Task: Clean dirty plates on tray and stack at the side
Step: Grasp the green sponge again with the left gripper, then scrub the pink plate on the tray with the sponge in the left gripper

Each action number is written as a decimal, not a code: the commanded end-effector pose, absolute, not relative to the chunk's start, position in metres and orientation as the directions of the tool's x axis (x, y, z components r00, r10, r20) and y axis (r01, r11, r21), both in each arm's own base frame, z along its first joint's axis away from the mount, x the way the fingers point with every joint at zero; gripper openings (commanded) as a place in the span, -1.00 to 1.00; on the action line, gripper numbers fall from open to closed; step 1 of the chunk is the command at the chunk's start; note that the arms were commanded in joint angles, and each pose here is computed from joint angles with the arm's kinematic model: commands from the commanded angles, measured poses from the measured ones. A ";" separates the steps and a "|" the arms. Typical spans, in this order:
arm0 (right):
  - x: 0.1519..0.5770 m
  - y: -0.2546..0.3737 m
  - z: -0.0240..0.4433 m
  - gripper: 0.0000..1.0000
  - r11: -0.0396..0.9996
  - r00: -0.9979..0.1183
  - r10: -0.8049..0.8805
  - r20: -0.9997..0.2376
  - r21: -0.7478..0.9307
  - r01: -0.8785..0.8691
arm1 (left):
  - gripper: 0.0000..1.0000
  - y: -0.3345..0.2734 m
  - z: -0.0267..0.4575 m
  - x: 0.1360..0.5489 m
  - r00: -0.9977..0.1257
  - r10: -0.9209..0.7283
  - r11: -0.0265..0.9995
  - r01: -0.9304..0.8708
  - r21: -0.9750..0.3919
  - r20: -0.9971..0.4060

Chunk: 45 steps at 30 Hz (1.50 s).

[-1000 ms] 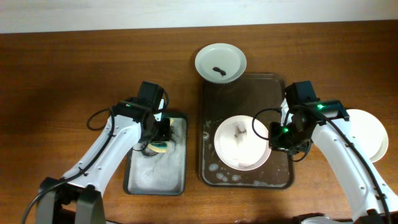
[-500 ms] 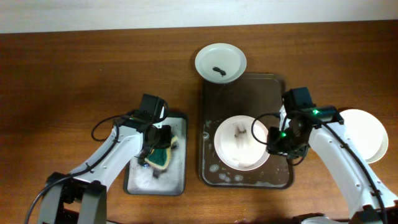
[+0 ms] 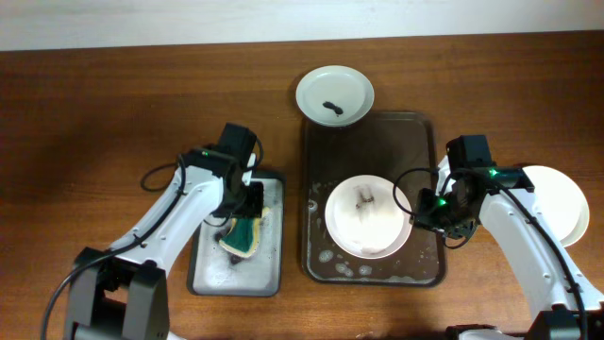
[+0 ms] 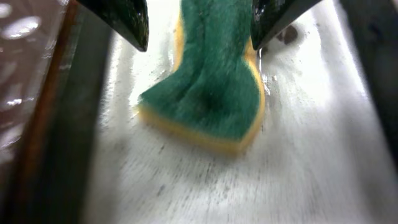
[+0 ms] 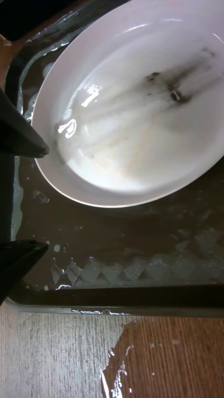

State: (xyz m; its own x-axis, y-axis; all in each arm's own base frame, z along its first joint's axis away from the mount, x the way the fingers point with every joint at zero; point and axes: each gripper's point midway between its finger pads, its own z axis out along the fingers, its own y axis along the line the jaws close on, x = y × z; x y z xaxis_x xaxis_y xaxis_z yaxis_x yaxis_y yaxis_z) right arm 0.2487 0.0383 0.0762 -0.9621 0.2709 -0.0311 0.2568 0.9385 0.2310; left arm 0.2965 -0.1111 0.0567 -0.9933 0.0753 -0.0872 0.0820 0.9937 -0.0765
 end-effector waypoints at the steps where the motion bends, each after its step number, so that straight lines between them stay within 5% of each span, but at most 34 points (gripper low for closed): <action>1: 0.246 0.042 0.073 -0.09 0.938 -0.965 0.263 -0.014 0.238 0.253 | -0.04 -0.111 0.052 0.286 -0.994 0.100 0.992 0.103 -0.076 -0.047; 5: 0.246 0.042 0.073 -0.07 0.938 -0.965 0.263 -0.014 0.239 0.252 | -0.10 -0.105 0.011 0.266 -0.995 0.100 0.992 0.102 -0.080 -0.031; 6: 0.246 0.042 0.073 -0.06 0.938 -0.965 0.263 -0.014 0.239 0.252 | -0.29 -0.105 0.005 0.264 -0.994 0.100 0.991 0.103 -0.086 -0.037; 7: 0.246 0.042 0.073 -0.04 0.938 -0.965 0.263 -0.014 0.238 0.252 | -1.00 -0.104 -0.001 0.262 -0.994 0.099 0.991 0.102 -0.086 -0.041; 13: 0.253 0.037 0.046 -0.05 0.942 -0.963 0.268 -0.002 0.209 0.262 | -1.00 -0.118 0.067 0.301 -0.990 0.102 0.989 0.112 -0.100 -0.094; 16: 0.259 0.043 0.030 -0.36 0.935 -0.964 0.265 0.028 0.236 0.264 | -1.00 -0.139 0.117 0.325 -0.980 0.102 0.974 0.133 -0.183 -0.168; 18: 0.259 0.046 0.019 -0.38 0.932 -0.963 0.264 0.059 0.242 0.271 | -1.00 -0.160 0.142 0.336 -0.971 0.103 0.944 0.164 -0.286 -0.217; 22: 0.264 0.046 -0.002 -0.92 0.932 -0.962 0.264 0.062 0.240 0.271 | -1.00 -0.190 0.147 0.340 -0.964 0.110 0.904 0.199 -0.378 -0.244; 24: 0.277 0.046 -0.001 -0.92 0.932 -0.964 0.264 0.011 0.255 0.258 | -1.00 -0.207 0.142 0.337 -0.959 0.143 0.895 0.231 -0.381 -0.246; 26: 0.282 0.045 -0.001 -0.35 0.934 -0.965 0.261 -0.014 0.257 0.248 | -1.00 -0.226 0.135 0.331 -0.952 0.185 0.884 0.269 -0.382 -0.243; 36: 0.334 0.045 0.014 -0.44 0.967 -0.950 -0.092 -0.299 0.203 -0.157 | -1.00 -0.238 0.134 0.333 -0.947 0.187 0.879 0.279 -0.386 -0.260; 39: 0.346 0.045 0.016 -0.47 0.966 -0.934 -0.090 -0.347 0.196 -0.166 | -1.00 -0.238 0.135 0.334 -0.947 0.182 0.879 0.278 -0.388 -0.264; 42: 0.345 0.044 0.011 -0.92 0.972 -0.947 -0.026 -0.321 0.213 -0.099 | -1.00 -0.240 0.135 0.334 -0.950 0.167 0.880 0.263 -0.395 -0.263; 45: 0.333 0.044 0.005 -0.92 0.969 -0.966 0.079 -0.247 0.246 0.017 | -1.00 -0.241 0.137 0.337 -0.949 0.159 0.879 0.262 -0.399 -0.273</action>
